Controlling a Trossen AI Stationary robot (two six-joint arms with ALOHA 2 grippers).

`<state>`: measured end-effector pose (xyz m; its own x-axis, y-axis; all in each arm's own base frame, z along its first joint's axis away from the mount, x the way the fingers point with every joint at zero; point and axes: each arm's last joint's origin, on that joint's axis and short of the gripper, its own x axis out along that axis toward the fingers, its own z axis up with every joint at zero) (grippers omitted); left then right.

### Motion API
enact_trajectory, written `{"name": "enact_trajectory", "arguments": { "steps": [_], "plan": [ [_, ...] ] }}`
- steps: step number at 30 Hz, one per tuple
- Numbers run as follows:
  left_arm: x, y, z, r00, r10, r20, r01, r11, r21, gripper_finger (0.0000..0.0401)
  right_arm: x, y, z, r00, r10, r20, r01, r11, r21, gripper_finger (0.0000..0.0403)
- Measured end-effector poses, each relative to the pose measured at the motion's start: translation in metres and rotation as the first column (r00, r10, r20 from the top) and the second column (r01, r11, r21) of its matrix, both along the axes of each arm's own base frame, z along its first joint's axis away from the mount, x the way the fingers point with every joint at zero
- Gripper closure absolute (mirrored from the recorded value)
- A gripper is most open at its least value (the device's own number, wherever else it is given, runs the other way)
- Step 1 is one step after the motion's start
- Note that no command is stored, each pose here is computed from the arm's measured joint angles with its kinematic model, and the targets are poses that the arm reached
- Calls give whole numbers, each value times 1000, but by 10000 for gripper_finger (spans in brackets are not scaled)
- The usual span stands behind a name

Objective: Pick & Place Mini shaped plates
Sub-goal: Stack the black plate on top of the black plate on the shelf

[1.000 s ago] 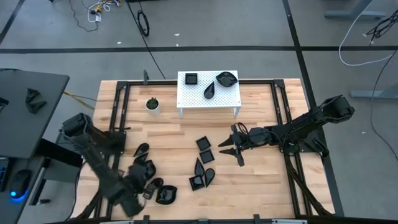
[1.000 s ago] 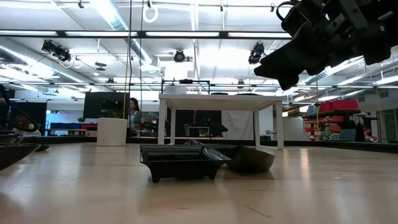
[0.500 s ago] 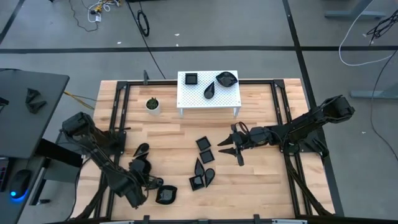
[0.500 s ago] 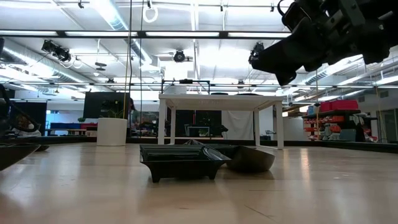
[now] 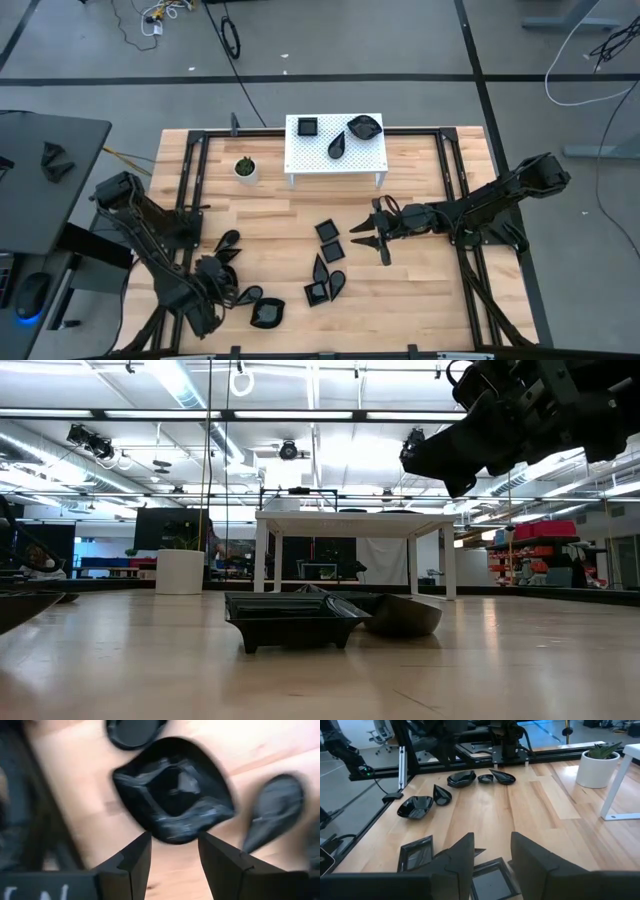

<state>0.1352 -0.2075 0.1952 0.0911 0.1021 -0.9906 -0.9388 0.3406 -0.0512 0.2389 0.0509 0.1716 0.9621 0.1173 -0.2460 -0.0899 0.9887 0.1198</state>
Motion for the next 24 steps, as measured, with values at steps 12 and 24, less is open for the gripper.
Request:
{"name": "enact_trajectory", "arguments": {
  "steps": [12,24],
  "plan": [
    [1,-7,-1,816,-576,-53,571,817,-82,237,0,0,0,1000,0,-1,0,1000,-1,273],
    [18,-10,-14,472,-878,-81,879,461,124,269,0,0,0,1000,0,-1,0,1000,-4,273]
  ]
}}
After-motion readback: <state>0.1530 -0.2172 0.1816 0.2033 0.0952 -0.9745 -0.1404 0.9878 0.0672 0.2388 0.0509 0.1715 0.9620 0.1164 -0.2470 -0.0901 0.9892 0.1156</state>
